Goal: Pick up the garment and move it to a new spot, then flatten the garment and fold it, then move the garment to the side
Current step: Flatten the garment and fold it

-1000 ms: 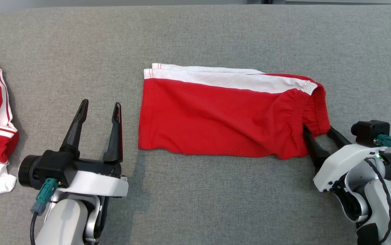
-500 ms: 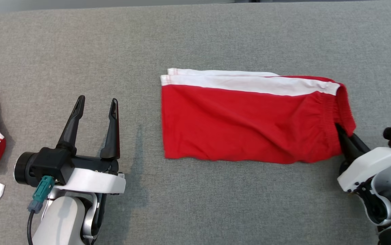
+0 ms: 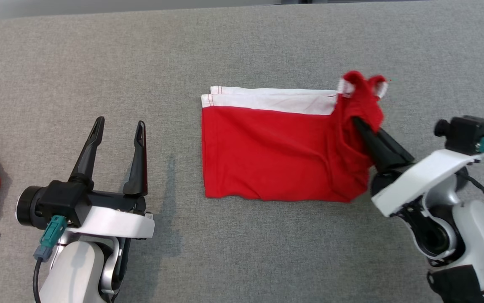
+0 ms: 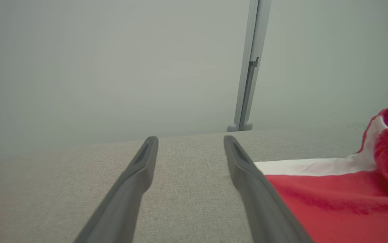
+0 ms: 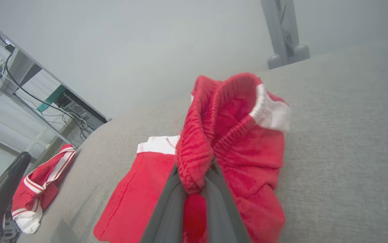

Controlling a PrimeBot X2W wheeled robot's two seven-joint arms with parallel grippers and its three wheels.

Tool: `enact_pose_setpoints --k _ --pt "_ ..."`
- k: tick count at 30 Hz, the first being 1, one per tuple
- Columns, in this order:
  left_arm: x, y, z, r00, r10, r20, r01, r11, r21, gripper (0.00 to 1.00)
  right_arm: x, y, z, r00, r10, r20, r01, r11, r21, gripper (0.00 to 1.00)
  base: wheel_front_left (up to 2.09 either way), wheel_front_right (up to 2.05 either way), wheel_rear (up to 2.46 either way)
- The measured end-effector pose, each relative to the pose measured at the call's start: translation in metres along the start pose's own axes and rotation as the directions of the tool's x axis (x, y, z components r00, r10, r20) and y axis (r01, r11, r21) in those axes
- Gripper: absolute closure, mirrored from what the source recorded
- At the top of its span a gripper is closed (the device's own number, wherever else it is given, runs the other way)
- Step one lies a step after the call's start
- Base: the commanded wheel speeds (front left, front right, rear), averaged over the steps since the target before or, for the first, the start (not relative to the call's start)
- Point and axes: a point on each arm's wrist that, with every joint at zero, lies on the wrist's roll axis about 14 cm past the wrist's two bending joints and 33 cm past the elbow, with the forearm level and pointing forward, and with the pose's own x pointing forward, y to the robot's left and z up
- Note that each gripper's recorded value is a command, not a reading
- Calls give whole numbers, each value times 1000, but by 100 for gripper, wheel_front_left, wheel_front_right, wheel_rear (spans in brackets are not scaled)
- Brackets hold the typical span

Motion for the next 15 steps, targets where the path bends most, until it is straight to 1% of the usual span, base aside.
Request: enact_pose_setpoints --k 1,2,5,8,11,13,15 --pt "0 0 1 1000 0 1 0 1000 1 0 4 13 3 999 38 4 -38 999 -6 100 0 0 0" --pt "-1 2 1 1000 4 1 -4 1000 2 0 11 37 5 994 111 0 -111 994 -21 100 0 0 0" --pt "-3 4 0 1000 13 -3 -13 1000 3 0 22 78 5 975 222 -3 -222 975 -14 100 0 0 0" --pt "-4 6 0 1000 22 -4 -22 1000 -1 0 33 110 1 951 309 -19 -309 951 -18 100 0 0 0" --pt "-6 9 -1 999 31 -9 -31 1000 -4 0 44 131 -12 929 364 -62 -365 931 -16 100 0 0 0" --pt "-7 12 -3 999 40 -15 -40 999 -7 0 52 136 -24 924 372 -93 -376 926 -41 100 0 0 0" --pt "-8 13 -2 999 47 -15 -47 999 -14 0 61 134 -39 924 358 -131 -370 926 -78 100 0 0 0"
